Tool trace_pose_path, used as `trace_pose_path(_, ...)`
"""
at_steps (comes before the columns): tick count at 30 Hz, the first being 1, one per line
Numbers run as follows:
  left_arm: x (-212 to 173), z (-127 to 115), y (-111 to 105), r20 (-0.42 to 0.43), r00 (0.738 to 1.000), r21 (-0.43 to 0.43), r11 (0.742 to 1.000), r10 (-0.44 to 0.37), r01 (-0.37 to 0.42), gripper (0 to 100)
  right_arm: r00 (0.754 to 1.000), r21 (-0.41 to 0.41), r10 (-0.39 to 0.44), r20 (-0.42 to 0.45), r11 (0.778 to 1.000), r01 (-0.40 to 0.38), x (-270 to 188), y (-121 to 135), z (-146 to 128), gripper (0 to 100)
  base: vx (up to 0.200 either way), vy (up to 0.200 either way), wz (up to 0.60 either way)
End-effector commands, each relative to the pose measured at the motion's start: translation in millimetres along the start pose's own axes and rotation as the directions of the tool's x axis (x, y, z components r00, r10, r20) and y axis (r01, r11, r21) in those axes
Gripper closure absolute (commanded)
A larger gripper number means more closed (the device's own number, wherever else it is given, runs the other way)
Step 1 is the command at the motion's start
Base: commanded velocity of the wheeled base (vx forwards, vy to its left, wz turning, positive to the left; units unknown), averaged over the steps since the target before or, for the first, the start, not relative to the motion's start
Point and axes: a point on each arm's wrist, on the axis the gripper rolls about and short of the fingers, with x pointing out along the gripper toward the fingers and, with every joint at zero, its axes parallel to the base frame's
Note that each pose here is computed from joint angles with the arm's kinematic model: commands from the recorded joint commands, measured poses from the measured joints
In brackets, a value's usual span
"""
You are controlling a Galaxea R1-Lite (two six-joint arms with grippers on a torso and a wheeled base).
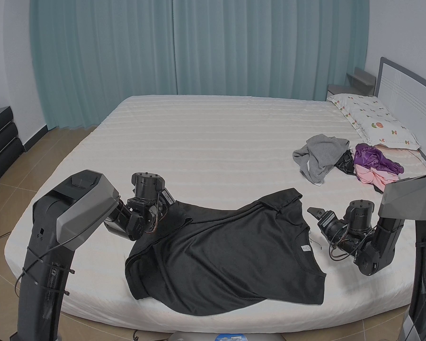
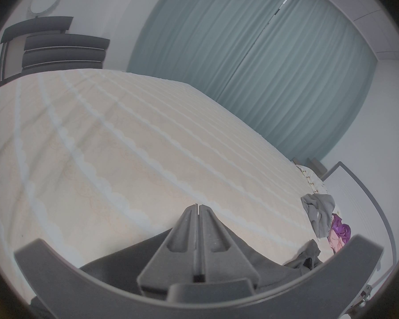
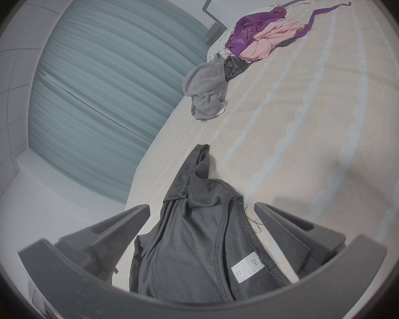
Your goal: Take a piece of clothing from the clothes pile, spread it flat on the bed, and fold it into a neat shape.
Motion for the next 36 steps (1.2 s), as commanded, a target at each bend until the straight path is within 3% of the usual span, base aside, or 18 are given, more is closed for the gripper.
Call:
trace_pose_path(1,-10,10,-9,0.009,1.000,-0.004,1.000,-0.015,0.015,100,1.000,-0.003,0.000,-0.005,1.000,0.000,0,0,-2,0,0.000,0.000,0.00)
trace_pose_path(2,-11,10,-9,0.005,1.000,-0.002,1.000,-0.015,0.015,0,1.000,-0.003,0.000,-0.005,1.000,0.000,0,0,-2,0,0.000,0.000,0.00)
trace_pose_path(7,-20,-8,-19,-0.047,0.998,0.035,0.999,-0.034,0.036,0,1.000,-0.007,0.002,-0.013,1.000,-0.002,1,1,-5,0,0.000,0.000,0.00)
trace_pose_path(12,-25,-29,-27,-0.091,0.995,0.191,0.979,-0.047,0.064,0,1.000,-0.012,-0.001,-0.031,1.000,0.000,2,0,-11,0,0.000,0.000,0.00)
trace_pose_path(17,-29,-43,-35,-0.126,0.991,0.244,0.967,-0.043,0.073,0,0.999,-0.014,-0.007,-0.039,1.000,0.006,0,-1,-13,0,0.000,0.000,0.00)
trace_pose_path(20,-25,-50,-37,-0.150,0.989,0.303,0.951,-0.017,0.062,0,0.999,-0.015,-0.008,-0.046,1.000,0.007,-1,0,-15,0,0.000,0.000,0.00)
trace_pose_path(28,-3,-63,-32,-0.094,0.991,0.358,0.932,0.092,-0.053,0,0.999,-0.018,0.003,-0.051,1.000,-0.004,-4,-3,-18,0,0.000,0.000,0.00)
trace_pose_path(29,0,-62,-31,-0.094,0.989,0.361,0.930,0.110,-0.070,100,0.998,-0.022,0.008,-0.055,1.000,-0.009,-4,-2,-19,0,0.000,0.000,0.00)
trace_pose_path(36,1,-55,-25,-0.095,0.982,0.368,0.923,0.160,-0.115,100,0.998,-0.023,0.005,-0.060,1.000,-0.007,-4,-3,-21,0,0.000,0.000,0.00)
